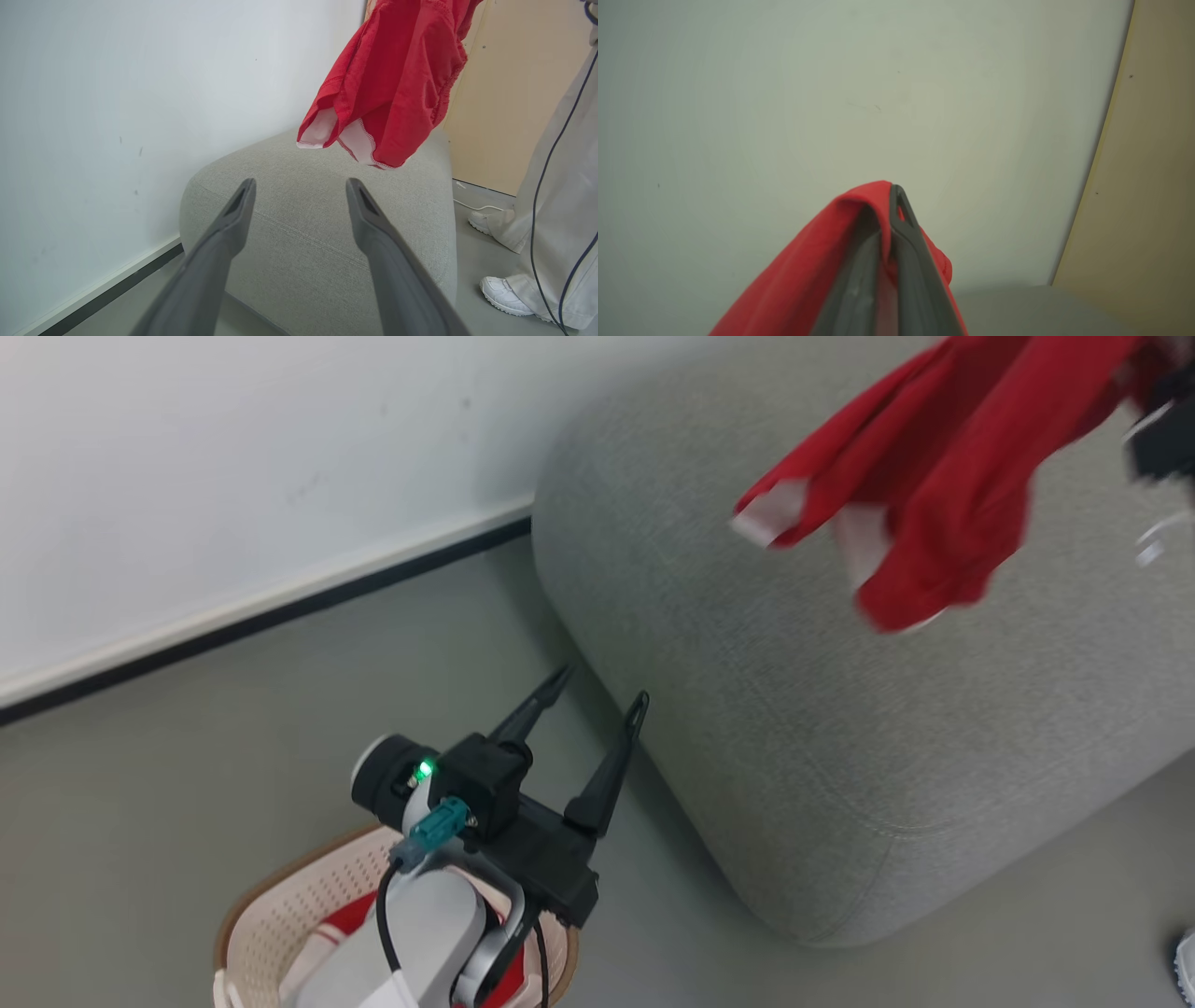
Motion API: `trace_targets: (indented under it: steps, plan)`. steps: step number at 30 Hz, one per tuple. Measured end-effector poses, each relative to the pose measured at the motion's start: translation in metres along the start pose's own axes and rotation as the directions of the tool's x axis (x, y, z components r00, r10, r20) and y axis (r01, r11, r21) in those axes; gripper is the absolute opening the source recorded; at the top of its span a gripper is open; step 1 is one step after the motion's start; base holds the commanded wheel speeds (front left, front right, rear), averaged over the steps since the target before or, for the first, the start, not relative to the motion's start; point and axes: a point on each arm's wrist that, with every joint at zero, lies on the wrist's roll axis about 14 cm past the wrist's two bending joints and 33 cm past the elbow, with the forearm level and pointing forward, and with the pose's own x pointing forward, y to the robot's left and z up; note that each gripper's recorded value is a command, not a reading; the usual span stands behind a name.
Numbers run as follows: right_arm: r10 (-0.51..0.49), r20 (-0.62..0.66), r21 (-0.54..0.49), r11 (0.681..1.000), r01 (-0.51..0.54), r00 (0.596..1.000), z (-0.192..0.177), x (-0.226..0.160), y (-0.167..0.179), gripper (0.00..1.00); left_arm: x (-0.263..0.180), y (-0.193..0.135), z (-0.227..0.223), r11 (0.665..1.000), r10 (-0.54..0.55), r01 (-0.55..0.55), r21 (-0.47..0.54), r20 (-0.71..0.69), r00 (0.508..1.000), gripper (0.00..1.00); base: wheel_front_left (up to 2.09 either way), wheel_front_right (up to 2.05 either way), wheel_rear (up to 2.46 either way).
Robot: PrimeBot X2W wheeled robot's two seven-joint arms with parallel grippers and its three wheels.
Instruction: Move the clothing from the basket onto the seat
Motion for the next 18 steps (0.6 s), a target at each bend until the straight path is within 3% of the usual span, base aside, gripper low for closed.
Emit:
trace_targets:
  steps: [7, 18]
  plan:
    - [-0.041, 0.039, -0.034, 0.999, 0.042, 0.998, 0.016, 0.06, -0.013, 0.0, -0.001, 0.04, 0.004, 0.998, 0.048, -0.049, 0.033, 0.019, 0.999, 1.0, 0.0, 0.0, 0.0]
    - [-0.031, -0.069, -0.057, 0.998, 0.027, 0.997, -0.044, 0.125, 0.016, 0.0, -0.009, 0.098, -0.021, 0.992, 0.126, -0.125, 0.026, -0.018, 0.992, 1.0, 0.0, 0.0, 0.0]
